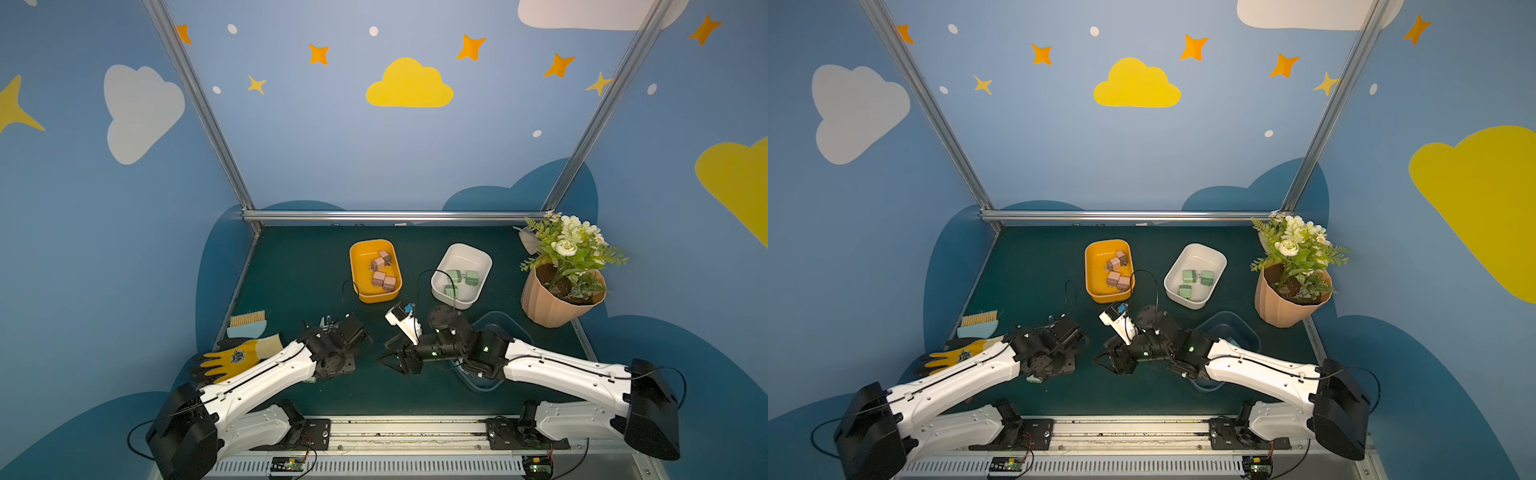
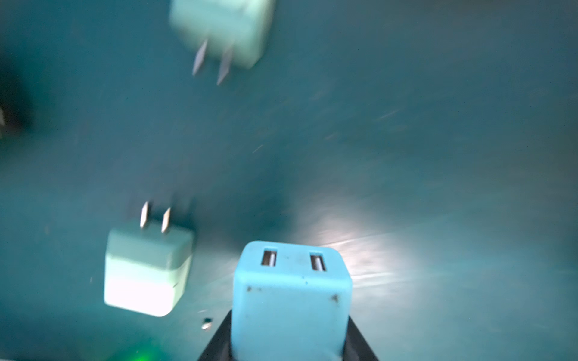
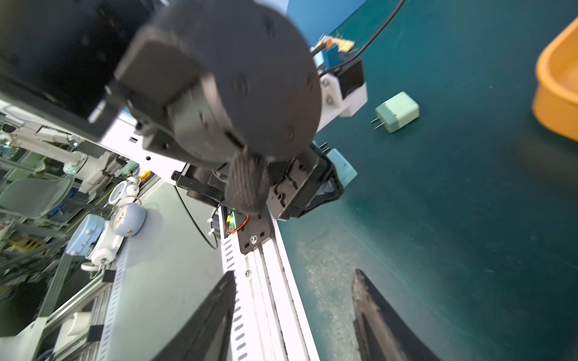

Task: Place the plugs by color into the storage box
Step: Pick up the plug from the center of the board, then place the plug in the storage box.

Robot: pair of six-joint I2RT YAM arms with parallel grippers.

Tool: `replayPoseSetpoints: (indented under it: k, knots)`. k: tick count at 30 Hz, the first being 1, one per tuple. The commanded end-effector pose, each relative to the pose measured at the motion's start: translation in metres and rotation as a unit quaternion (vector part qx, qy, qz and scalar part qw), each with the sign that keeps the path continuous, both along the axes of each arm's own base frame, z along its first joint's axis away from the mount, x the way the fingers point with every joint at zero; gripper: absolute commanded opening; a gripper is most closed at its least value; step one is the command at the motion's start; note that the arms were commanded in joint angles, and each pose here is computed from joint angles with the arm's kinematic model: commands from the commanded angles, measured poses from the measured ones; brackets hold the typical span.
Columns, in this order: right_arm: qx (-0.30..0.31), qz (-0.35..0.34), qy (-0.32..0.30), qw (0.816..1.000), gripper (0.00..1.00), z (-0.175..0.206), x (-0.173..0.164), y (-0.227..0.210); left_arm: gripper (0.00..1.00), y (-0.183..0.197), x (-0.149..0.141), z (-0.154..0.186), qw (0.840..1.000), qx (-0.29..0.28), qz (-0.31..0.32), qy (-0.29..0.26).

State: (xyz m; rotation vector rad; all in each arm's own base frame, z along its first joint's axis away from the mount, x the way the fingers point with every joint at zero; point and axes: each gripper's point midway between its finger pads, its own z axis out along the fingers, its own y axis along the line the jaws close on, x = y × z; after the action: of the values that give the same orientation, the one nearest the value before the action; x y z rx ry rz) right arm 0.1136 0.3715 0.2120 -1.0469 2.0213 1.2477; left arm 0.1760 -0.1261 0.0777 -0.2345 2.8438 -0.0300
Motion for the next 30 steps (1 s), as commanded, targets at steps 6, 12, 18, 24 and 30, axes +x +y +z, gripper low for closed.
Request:
replayPoseSetpoints:
  k: [6, 12, 18, 24, 30]
  knots:
    - [-0.079, -0.151, 0.011, 0.985, 0.58, -0.023, 0.027, -0.066, 0.35, -0.078, 0.05, 0.031, 0.991, 0.009, -0.127, -0.049]
    - [-0.092, -0.195, -0.003, 0.977, 0.58, -0.022, 0.028, -0.103, 0.36, -0.132, 0.062, 0.018, 0.98, -0.007, -0.193, -0.039]
    - [-0.105, -0.247, -0.014, 0.963, 0.59, -0.031, 0.037, -0.137, 0.36, -0.18, 0.07, 0.017, 0.968, -0.018, -0.249, -0.038]
    - [-0.144, -0.296, 0.002, 0.944, 0.58, -0.028, 0.039, -0.174, 0.36, -0.214, 0.074, 0.017, 0.96, -0.047, -0.276, -0.029]
    - [-0.167, -0.354, 0.041, 0.919, 0.58, -0.027, 0.029, -0.218, 0.36, -0.245, 0.077, 0.026, 0.946, -0.077, -0.314, -0.032]
